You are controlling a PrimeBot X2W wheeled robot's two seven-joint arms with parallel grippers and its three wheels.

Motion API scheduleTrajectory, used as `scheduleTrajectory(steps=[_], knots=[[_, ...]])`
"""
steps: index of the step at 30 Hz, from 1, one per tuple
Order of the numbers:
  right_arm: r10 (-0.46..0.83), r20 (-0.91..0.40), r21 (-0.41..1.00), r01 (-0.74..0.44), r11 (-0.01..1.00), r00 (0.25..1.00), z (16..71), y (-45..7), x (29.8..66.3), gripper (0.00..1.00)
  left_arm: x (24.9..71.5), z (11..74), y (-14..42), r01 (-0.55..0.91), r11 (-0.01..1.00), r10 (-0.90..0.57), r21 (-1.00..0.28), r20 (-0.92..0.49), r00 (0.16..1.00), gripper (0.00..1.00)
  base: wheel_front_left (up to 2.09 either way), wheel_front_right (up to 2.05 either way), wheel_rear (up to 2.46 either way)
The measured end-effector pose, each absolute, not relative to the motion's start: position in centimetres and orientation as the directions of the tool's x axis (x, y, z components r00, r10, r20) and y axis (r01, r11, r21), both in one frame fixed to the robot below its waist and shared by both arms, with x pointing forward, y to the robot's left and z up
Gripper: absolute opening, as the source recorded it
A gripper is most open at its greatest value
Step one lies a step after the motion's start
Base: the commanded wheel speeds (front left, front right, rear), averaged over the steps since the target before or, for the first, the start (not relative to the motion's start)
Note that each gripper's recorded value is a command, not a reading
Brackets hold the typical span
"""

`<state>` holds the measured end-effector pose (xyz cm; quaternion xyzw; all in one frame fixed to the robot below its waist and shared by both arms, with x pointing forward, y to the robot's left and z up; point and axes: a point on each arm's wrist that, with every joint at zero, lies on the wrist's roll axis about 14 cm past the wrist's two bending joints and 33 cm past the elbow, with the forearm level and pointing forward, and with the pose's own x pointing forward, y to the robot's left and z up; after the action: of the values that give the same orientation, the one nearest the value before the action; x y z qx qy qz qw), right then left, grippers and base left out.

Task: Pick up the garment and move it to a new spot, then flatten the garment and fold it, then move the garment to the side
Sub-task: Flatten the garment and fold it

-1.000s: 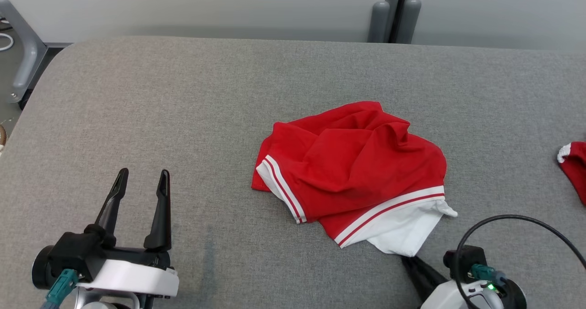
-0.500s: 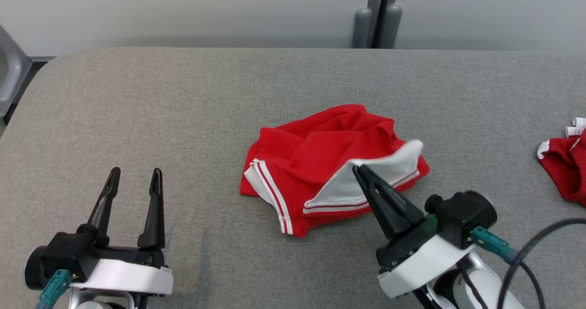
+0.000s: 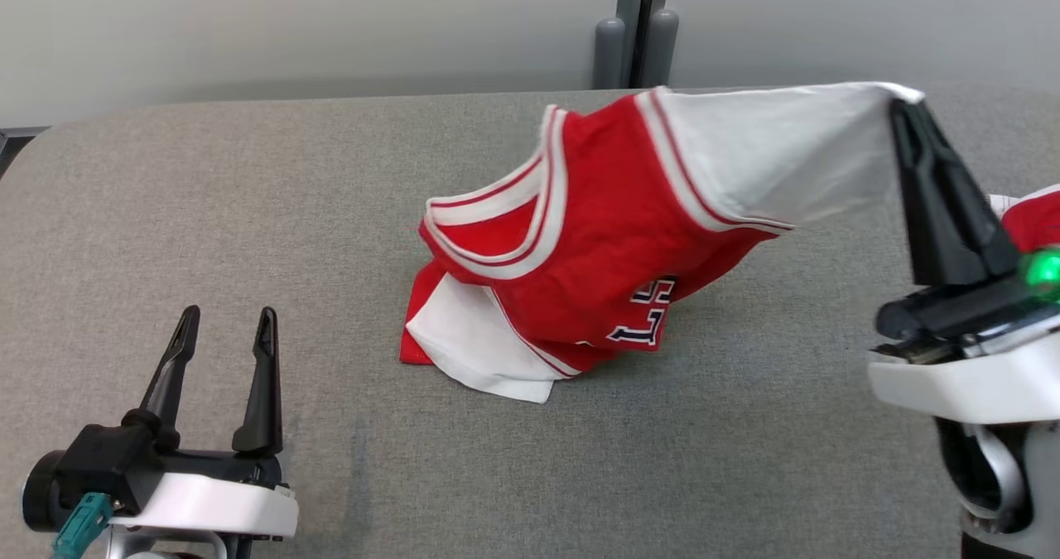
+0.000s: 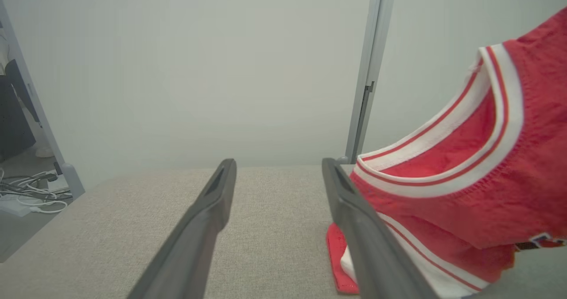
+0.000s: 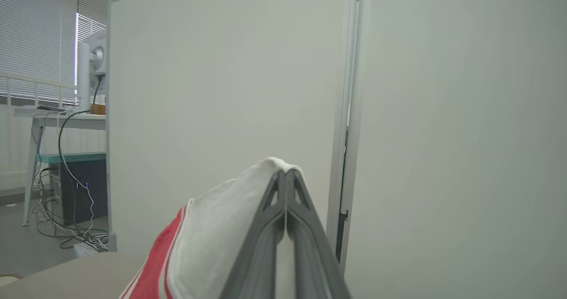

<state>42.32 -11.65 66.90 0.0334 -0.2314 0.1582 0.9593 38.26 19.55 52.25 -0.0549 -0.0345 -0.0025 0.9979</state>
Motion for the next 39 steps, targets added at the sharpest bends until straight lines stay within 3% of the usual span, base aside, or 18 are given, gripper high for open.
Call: scheduleTrajectory(steps=[8,16,20,21,22,23,32,39], knots=[[-0.013,0.189,0.142,-0.014,0.990,0.982,56.7,-21.4,41.9,0.00,39.3,51.4,18.8,0.035,0.994,-0.030,-0.106,0.044,0.999,1.00,0.00,0.00,0.00],[-0.146,-0.078,0.260,0.161,0.952,0.986,46.6,-24.7,40.2,0.00,40.6,50.7,18.1,0.062,0.993,-0.060,-0.105,0.027,0.998,1.00,0.00,0.00,0.00],[-0.151,-0.141,0.297,0.188,0.936,0.978,43.8,-24.3,40.2,0.00,41.2,50.7,17.8,0.074,0.992,-0.071,-0.106,0.031,0.997,1.00,0.00,0.00,0.00],[-0.145,-0.146,0.304,0.184,0.935,0.979,43.6,-24.0,40.4,0.03,41.2,50.8,17.7,0.075,0.992,-0.072,-0.106,0.032,0.997,1.00,0.00,0.00,0.00],[-0.143,-0.148,0.307,0.183,0.934,0.979,43.4,-23.8,40.5,0.32,41.2,50.7,17.7,0.075,0.992,-0.073,-0.106,0.031,0.997,1.00,0.00,0.00,0.00],[-0.140,-0.145,0.307,0.179,0.935,0.980,43.4,-23.7,40.6,0.97,41.1,50.8,17.7,0.075,0.992,-0.073,-0.106,0.032,0.997,1.00,0.00,0.00,0.00],[-0.098,-0.015,0.238,0.099,0.966,0.995,47.2,-23.1,41.3,1.00,40.5,51.6,17.9,0.066,0.992,-0.060,-0.109,0.058,0.997,1.00,0.00,0.00,0.00],[0.017,0.058,0.174,-0.027,0.984,0.998,50.8,-19.9,40.1,1.00,38.8,52.2,18.0,0.053,0.991,-0.044,-0.121,0.072,0.996,1.00,0.00,0.00,0.00]])
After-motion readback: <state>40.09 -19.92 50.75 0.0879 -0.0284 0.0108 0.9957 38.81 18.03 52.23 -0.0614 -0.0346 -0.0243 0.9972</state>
